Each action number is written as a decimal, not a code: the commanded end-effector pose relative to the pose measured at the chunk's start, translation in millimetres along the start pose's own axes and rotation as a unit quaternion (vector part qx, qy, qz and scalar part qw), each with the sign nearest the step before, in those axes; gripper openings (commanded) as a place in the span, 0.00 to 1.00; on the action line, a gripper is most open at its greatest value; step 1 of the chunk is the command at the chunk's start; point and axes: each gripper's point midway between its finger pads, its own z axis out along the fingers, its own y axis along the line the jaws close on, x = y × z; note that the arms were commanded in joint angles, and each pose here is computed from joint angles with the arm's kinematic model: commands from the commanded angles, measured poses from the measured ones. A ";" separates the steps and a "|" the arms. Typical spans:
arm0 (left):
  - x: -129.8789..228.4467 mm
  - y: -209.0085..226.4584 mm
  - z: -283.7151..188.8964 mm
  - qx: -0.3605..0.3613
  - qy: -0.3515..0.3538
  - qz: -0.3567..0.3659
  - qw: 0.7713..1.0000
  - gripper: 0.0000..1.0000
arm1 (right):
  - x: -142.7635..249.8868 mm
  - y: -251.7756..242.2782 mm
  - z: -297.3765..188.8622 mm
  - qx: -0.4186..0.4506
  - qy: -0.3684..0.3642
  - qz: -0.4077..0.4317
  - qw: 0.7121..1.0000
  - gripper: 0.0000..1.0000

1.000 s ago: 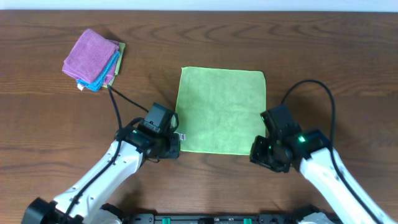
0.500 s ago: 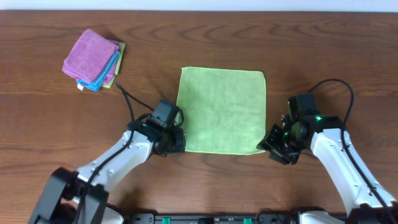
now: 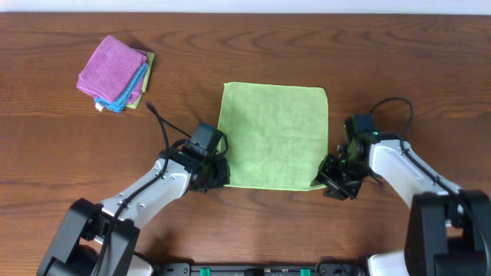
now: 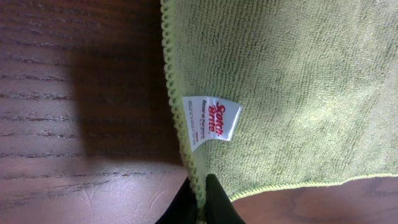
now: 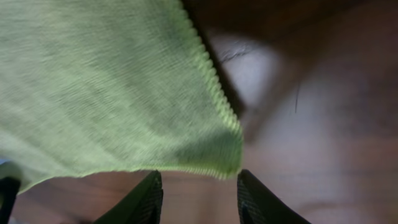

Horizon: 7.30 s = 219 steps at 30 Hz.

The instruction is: Fold the cloth

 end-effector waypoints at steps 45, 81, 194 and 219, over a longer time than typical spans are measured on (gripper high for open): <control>-1.7 -1.4 -88.8 0.003 -0.110 0.010 0.994 0.06 | 12.0 29.7 -81.9 -0.089 -0.155 -0.068 0.982 0.02; -161.3 18.9 -27.0 -0.017 -0.093 0.008 0.996 0.06 | -121.8 110.1 -61.8 -0.097 -0.210 -0.039 0.972 0.02; -87.5 8.4 -228.8 -0.024 -0.163 0.030 0.986 0.06 | -120.1 59.5 -123.8 0.123 -0.265 -0.090 0.952 0.01; -77.0 13.5 -223.4 -0.034 -0.136 0.038 0.989 0.06 | -60.0 150.0 -18.5 0.095 -0.189 -0.235 0.949 0.22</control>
